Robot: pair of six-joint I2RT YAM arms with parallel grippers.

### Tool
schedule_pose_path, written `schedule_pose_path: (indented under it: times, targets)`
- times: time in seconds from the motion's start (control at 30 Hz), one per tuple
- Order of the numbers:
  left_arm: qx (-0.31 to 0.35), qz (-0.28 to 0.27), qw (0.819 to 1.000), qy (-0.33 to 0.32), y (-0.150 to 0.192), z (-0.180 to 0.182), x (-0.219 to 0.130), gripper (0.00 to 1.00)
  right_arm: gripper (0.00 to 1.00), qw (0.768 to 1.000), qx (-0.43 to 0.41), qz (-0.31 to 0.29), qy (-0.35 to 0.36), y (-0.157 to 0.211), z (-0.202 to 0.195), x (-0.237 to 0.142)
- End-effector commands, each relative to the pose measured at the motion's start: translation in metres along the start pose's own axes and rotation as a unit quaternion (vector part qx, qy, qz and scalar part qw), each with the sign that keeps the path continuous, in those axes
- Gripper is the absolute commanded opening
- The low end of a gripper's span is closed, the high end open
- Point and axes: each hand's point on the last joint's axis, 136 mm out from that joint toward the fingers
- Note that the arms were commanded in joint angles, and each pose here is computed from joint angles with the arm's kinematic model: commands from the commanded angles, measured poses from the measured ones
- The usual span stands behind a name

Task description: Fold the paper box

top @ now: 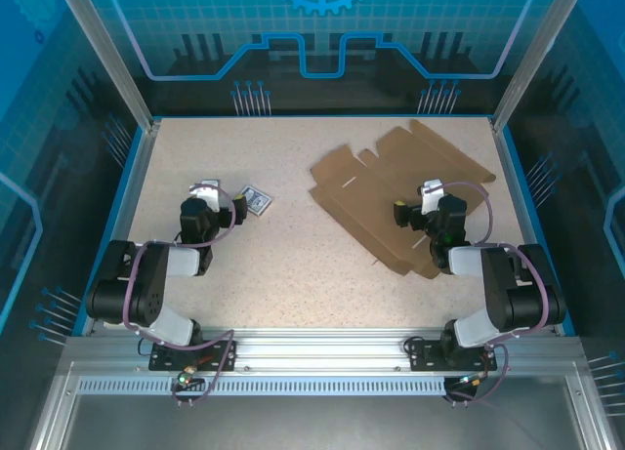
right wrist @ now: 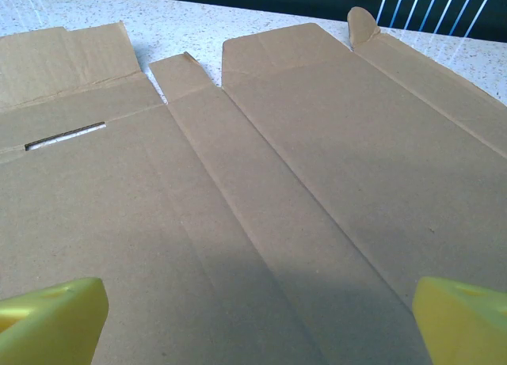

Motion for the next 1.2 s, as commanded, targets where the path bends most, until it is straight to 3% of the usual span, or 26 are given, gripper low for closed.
schedule_pose_path:
  times: [0.0, 0.97, 1.17]
  targets:
    - [0.007, -0.005, 1.000, -0.005, 0.001, 0.001, -0.001, 0.99, 1.00, 1.000, 0.007, -0.006, 0.003, -0.007, -0.001, 0.003]
    - [0.001, -0.003, 1.000, -0.012, 0.000, 0.005, 0.000, 0.99, 1.00, 1.000, 0.007, -0.007, 0.003, -0.007, -0.002, 0.002]
    - [-0.019, 0.002, 0.998, -0.067, -0.022, 0.028, -0.018, 0.99, 1.00, 0.992, 0.064, -0.025, 0.106, -0.035, -0.036, -0.019]
Point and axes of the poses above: each hand's point on the last joint's axis, 136 mm out from that joint toward the fingers, its own x axis out along the fingers, its own z axis along the line the jaws close on, y = z × x, and after that the axes turned 15 degrees about x, right-handed
